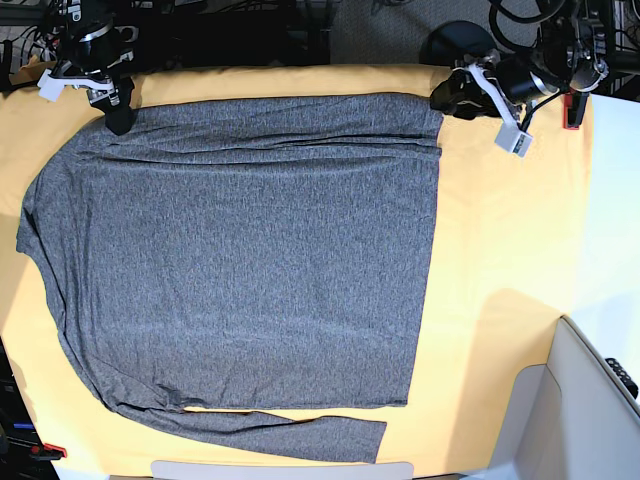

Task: Fold the T-shirt properly
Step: 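Lower both grippers to the shirt's shoulder edge corners, then pinch the shoulder edge corners with both grippers and lift slightly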

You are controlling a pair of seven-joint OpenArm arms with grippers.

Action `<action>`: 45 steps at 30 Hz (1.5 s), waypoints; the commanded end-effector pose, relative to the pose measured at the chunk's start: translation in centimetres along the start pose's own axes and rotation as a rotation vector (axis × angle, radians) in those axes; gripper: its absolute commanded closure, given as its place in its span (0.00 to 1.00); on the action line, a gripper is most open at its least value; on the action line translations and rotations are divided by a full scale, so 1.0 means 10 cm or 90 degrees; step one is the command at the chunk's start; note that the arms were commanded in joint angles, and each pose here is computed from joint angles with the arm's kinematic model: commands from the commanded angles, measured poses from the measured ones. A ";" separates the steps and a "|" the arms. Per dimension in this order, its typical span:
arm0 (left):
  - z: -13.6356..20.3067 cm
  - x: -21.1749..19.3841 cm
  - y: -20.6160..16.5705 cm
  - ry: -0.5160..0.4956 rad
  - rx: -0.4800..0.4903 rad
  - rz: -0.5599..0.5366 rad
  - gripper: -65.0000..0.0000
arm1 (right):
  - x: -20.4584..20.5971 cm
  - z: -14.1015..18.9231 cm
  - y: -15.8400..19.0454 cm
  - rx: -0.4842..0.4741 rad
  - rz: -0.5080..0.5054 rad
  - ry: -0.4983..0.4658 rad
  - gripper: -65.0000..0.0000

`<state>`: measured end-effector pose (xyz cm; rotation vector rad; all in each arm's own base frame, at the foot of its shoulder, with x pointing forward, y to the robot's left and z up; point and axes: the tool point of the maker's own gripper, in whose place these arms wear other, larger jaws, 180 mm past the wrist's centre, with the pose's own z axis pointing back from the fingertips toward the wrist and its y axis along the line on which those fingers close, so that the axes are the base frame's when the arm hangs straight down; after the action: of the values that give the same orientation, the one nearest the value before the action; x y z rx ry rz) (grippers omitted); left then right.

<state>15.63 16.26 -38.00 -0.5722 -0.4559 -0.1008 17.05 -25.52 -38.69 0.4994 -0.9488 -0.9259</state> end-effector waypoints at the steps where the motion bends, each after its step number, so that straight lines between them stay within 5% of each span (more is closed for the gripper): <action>1: 0.01 0.08 0.01 -0.014 -0.008 -0.002 0.58 | 0.02 0.01 0.00 -0.003 0.010 0.003 0.61; 6: -0.09 0.04 0.13 -0.014 -0.033 0.064 0.58 | 0.01 -0.02 -0.02 -0.004 0.008 0.005 0.77; 14: -0.17 0.08 0.22 0.004 -0.058 0.105 0.58 | -0.12 -0.07 0.01 0.003 0.005 0.056 0.78; 19: -0.22 0.07 0.16 0.001 -0.069 0.112 0.58 | -0.11 -0.10 0.04 0.009 0.004 0.055 0.86; 29: -0.34 -0.08 -0.04 0.030 -0.106 0.136 0.58 | -0.16 -0.11 -0.11 -0.015 -0.004 0.062 0.87; 37: -0.36 -0.08 -0.07 0.028 -0.110 0.139 1.00 | -0.17 -0.09 -0.12 -0.018 -0.003 0.065 0.87; 45: -0.33 -0.03 -0.07 0.020 -0.108 0.128 1.00 | -0.18 -0.02 -0.19 -0.030 0.002 0.071 1.00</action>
<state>15.77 13.61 -41.20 -0.7738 -0.3227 0.0597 16.82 -24.74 -40.49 0.5335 -0.8643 -0.9084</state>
